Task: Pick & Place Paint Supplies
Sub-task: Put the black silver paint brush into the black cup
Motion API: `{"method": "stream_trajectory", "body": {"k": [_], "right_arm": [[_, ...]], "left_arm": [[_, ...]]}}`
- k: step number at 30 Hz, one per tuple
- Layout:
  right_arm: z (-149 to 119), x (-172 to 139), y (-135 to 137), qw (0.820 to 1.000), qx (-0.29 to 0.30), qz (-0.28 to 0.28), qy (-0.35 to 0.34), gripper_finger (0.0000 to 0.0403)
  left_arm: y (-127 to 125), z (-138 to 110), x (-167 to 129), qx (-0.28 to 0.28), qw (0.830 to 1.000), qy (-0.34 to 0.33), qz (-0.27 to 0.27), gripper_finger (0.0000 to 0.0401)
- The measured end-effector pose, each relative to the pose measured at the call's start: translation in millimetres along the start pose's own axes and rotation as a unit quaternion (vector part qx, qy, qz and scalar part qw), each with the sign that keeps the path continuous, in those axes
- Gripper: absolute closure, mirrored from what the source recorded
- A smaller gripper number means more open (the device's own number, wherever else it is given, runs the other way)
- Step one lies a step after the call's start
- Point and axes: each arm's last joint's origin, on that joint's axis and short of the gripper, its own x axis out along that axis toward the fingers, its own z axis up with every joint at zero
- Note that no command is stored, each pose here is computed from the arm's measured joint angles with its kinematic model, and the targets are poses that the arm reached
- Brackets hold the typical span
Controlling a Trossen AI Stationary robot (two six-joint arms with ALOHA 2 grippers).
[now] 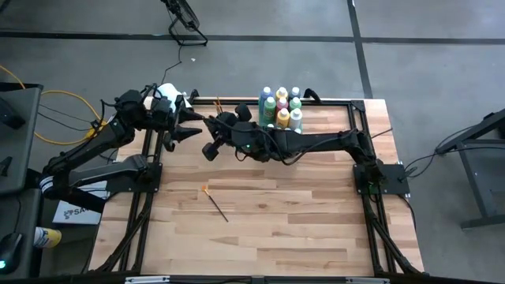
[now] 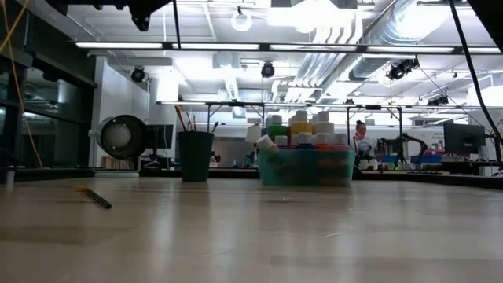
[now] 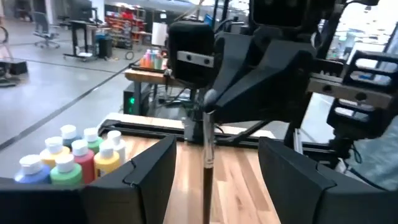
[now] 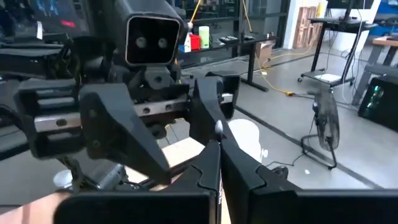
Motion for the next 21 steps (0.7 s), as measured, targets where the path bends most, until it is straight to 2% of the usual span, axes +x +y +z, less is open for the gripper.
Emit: {"method": "stream_trajectory", "body": {"k": [6, 16, 21], "right_arm": [[2, 0, 1, 1.0, -0.018, 0.013, -0.006, 0.04], [6, 7, -7, 0.999, -0.008, 0.034, -0.015, 0.0401], [7, 10, -12, 0.999, -0.008, 0.039, -0.013, 0.0401]], "left_arm": [[1, 1, 0, 0.003, 1.0, -0.006, 0.028, 0.0179], [8, -4, 8, -0.01, 1.0, 0.011, 0.01, 0.018], [8, -4, 8, -0.008, 1.0, 0.009, 0.003, 0.0214]]}}
